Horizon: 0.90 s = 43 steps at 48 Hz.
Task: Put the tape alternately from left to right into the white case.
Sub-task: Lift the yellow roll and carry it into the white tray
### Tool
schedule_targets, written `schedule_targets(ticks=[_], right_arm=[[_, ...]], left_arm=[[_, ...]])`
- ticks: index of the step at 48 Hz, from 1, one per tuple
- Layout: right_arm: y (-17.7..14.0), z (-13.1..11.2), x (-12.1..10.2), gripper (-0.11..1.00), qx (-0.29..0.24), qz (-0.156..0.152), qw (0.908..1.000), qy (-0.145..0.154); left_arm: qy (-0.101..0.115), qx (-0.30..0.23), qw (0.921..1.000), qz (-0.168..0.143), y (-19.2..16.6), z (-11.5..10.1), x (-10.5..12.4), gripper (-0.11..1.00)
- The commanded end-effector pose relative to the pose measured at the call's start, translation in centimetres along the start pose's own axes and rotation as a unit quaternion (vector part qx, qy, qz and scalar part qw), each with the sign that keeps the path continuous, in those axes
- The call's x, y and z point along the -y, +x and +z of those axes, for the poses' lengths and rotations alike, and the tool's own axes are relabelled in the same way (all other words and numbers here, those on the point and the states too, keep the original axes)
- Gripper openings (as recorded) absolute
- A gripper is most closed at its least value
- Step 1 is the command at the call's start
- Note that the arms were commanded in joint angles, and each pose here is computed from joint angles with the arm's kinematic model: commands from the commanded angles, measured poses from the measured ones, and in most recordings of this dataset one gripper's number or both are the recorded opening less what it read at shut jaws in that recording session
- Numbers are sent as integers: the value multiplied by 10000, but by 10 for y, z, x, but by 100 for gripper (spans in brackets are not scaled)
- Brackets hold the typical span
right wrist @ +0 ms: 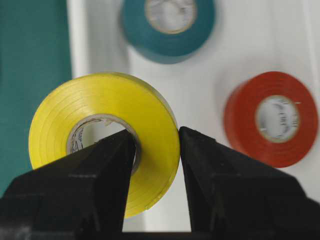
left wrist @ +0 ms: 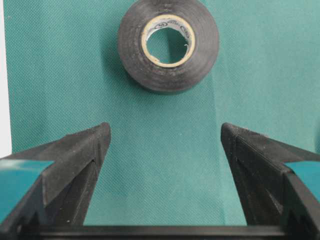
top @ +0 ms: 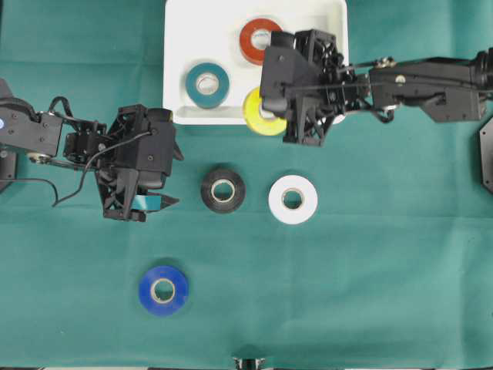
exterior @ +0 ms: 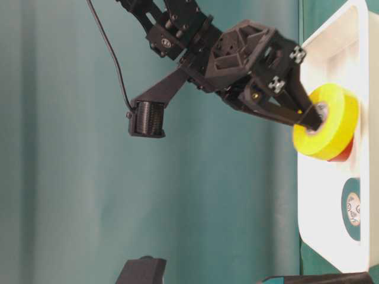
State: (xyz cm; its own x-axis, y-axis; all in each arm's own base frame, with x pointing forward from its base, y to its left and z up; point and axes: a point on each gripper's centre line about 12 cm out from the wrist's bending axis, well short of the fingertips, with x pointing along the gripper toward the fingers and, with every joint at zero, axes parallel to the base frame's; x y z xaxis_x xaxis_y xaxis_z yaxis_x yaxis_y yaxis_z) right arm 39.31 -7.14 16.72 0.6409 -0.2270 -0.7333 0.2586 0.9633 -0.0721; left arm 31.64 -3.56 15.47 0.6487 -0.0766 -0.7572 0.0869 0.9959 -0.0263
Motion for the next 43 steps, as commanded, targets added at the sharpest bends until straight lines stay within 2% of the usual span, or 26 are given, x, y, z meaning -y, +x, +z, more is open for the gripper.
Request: schedule_targets(ticks=[1,20,43], right_arm=[[-6,19,8,2,333,-7,9994,82],[14,13,30,2,262,-125,9993,254],[17,9,30,2,198,-123,9994,245]], left_arm=[[20,161,9999,-15,-4,8,1,92],[12,161,9999,-15,-4,8,1,92],[12,153,9999,-16,-4,8,1,92]])
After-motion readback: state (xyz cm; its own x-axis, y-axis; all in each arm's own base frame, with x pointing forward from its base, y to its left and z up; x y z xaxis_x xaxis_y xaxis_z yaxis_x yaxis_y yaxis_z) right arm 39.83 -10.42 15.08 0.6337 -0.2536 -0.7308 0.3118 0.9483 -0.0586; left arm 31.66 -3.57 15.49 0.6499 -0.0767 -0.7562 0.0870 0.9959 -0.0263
